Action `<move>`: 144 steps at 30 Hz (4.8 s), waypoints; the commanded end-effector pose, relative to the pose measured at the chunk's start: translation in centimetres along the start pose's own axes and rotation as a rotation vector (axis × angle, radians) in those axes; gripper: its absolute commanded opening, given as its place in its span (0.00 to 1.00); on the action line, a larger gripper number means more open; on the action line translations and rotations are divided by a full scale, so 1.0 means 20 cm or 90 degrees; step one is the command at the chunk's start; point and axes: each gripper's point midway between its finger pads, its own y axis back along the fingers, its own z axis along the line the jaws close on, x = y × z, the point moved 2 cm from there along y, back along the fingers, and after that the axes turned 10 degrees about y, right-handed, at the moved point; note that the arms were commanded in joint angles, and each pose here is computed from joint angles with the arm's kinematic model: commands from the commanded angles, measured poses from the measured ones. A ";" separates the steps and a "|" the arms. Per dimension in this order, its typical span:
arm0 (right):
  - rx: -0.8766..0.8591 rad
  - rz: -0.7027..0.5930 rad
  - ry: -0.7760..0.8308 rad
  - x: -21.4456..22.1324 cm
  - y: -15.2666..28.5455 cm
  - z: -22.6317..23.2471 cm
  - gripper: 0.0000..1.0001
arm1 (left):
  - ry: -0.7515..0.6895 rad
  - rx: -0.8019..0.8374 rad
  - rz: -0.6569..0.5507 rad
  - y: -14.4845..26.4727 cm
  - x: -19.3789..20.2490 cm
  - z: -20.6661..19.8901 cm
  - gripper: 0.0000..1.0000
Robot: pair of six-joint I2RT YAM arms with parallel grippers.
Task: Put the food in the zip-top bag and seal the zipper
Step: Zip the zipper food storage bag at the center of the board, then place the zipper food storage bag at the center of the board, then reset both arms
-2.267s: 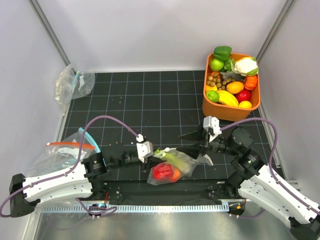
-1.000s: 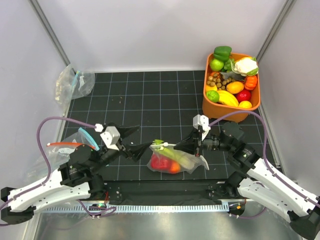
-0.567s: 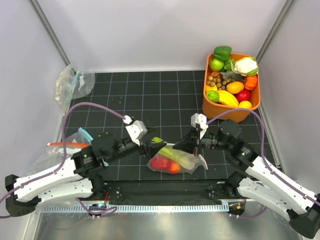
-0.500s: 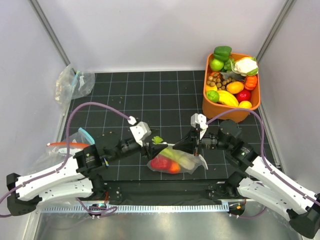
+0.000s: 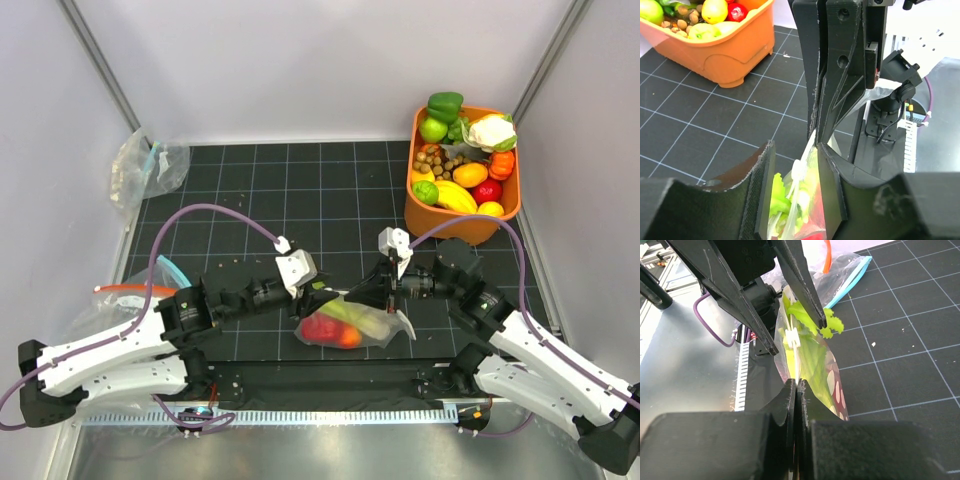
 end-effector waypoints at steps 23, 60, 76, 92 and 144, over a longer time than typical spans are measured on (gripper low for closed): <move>-0.018 -0.045 0.040 -0.15 0.01 0.03 0.01 | -0.004 -0.022 0.024 0.02 0.04 0.01 0.14; 0.256 -0.065 0.043 -0.14 0.16 -0.22 0.01 | 0.058 -0.181 -0.083 0.24 0.03 0.20 0.53; 0.357 -0.076 0.002 -0.13 0.18 -0.36 0.01 | 0.144 -0.422 -0.264 0.56 0.00 0.47 0.89; 0.586 -0.012 0.003 -0.10 0.21 -0.80 0.01 | 0.143 -0.484 -0.231 0.52 0.06 0.53 1.00; 1.156 -0.260 -0.372 0.18 1.07 -0.89 1.00 | 0.114 -0.564 -0.221 0.44 0.19 0.63 1.00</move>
